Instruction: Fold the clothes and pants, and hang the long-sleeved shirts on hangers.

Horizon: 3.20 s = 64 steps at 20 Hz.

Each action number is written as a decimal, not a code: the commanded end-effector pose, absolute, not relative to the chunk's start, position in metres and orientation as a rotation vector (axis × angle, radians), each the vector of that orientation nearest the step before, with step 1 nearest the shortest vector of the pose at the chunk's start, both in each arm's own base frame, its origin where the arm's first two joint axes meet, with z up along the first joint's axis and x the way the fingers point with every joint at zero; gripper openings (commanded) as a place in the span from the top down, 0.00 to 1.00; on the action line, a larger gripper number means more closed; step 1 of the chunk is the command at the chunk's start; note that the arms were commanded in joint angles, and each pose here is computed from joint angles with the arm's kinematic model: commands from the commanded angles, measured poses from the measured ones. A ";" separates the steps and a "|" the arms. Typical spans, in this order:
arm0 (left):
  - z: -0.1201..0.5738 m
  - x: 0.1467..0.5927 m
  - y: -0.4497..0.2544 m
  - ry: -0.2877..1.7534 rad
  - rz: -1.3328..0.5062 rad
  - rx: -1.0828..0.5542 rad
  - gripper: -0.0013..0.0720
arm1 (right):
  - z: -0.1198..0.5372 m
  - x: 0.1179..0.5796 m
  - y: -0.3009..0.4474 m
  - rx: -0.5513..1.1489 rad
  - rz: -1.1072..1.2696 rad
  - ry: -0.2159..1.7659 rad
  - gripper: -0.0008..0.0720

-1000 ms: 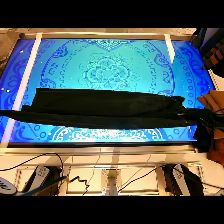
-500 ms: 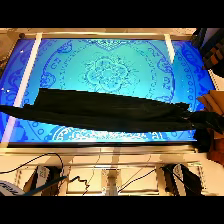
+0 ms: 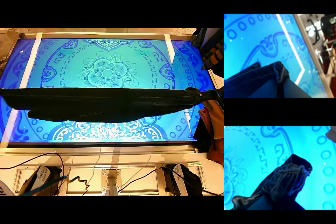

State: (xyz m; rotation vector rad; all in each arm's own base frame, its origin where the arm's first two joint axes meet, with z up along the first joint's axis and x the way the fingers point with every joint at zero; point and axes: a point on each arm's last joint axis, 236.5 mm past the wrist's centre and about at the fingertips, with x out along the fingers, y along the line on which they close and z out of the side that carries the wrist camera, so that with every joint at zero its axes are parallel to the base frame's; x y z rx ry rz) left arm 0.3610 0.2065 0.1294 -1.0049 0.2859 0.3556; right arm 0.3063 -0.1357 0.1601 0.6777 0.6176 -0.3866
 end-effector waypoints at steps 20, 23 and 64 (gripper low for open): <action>0.149 0.321 0.206 0.769 0.467 -0.431 0.95 | 0.100 0.218 -0.078 0.604 -0.208 1.271 0.94; 0.161 0.296 0.212 0.833 0.521 -0.350 0.95 | 0.132 0.228 -0.086 0.554 -0.220 1.191 0.94; -0.013 0.528 0.159 0.986 0.394 -0.613 0.02 | -0.024 0.490 -0.135 0.941 -0.311 0.851 0.04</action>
